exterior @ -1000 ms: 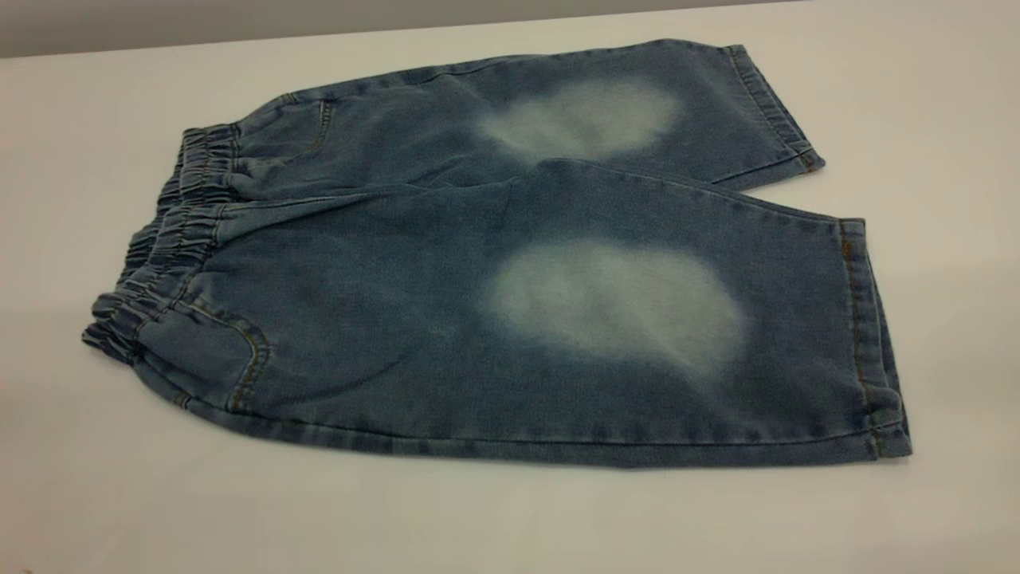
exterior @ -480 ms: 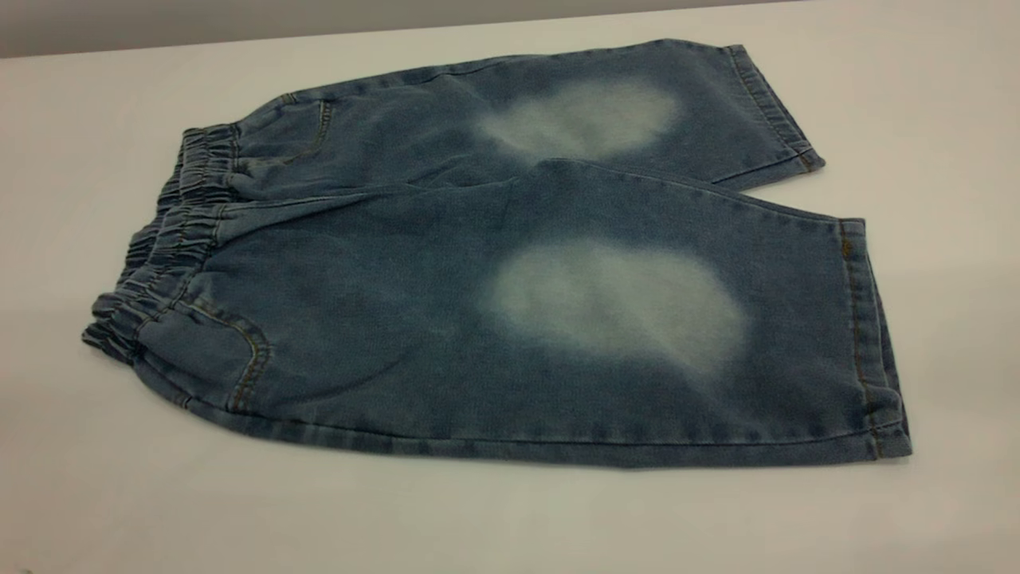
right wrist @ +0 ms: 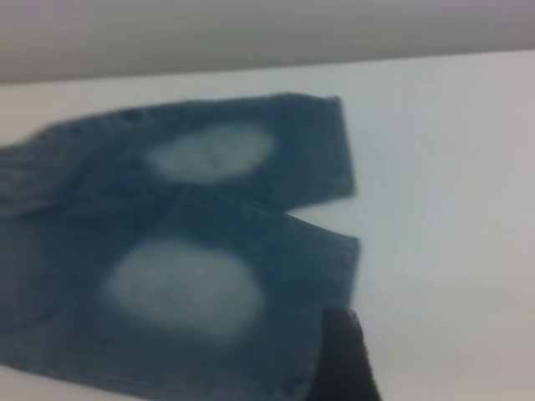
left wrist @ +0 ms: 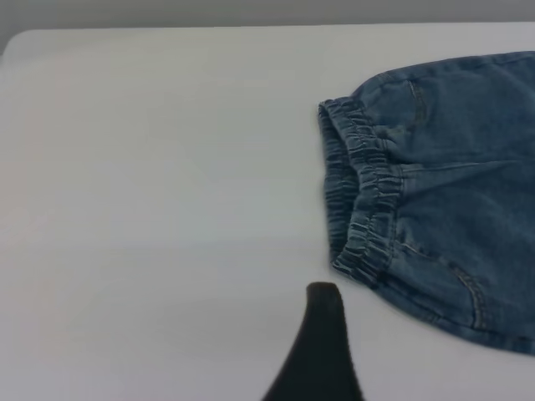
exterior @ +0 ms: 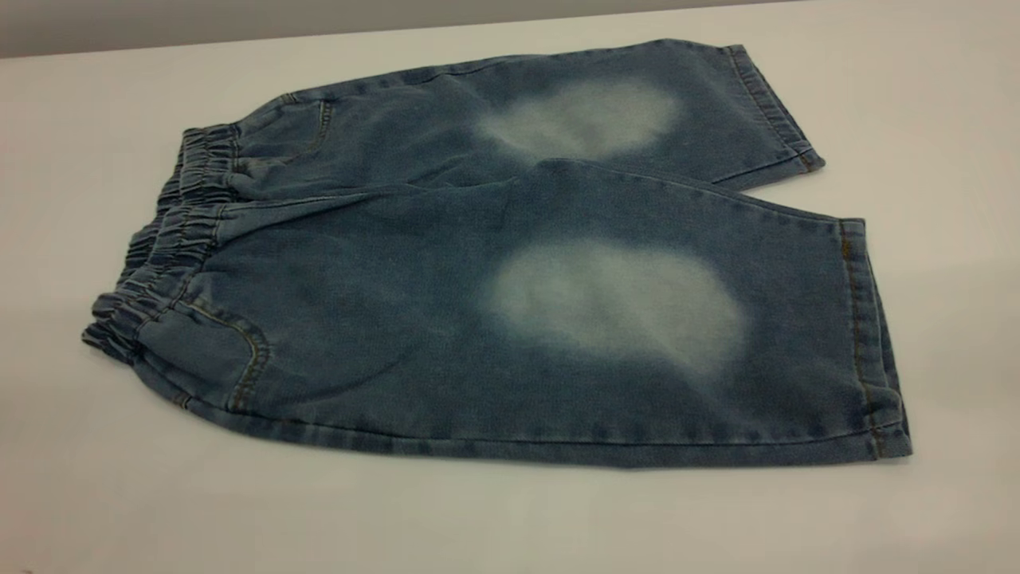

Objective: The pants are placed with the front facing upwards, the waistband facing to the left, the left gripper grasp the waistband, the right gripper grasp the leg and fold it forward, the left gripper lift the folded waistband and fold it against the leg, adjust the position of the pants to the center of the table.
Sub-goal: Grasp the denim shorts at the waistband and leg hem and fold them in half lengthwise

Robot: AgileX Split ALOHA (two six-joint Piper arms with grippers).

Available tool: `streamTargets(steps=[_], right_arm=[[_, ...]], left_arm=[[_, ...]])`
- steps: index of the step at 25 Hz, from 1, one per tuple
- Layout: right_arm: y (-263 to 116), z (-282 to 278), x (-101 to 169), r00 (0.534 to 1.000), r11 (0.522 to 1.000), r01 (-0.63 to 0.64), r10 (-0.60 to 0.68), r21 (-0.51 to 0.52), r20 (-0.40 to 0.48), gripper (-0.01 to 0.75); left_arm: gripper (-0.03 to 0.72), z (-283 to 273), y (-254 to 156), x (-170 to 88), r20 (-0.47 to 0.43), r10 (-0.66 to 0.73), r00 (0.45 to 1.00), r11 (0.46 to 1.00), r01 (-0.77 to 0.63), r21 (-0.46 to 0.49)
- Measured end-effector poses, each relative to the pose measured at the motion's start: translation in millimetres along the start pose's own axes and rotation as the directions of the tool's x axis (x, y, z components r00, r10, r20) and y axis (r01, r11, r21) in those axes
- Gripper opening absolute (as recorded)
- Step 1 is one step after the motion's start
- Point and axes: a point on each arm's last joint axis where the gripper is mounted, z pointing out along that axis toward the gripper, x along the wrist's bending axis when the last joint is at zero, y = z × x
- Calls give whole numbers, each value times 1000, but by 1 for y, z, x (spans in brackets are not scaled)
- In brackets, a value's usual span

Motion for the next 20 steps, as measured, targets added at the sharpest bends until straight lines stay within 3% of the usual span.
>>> streamTargets(steps=[10,20], right_arm=[[35,22,12,991,998,-51,56,45,-124,442],[53,85,11,983,965,-36,81,260,-163,442]], left_arm=[[509,27,62,4,-62,44,997,997,-39,70],[491,119,80,-8,13,-26,1000,949,21,314]])
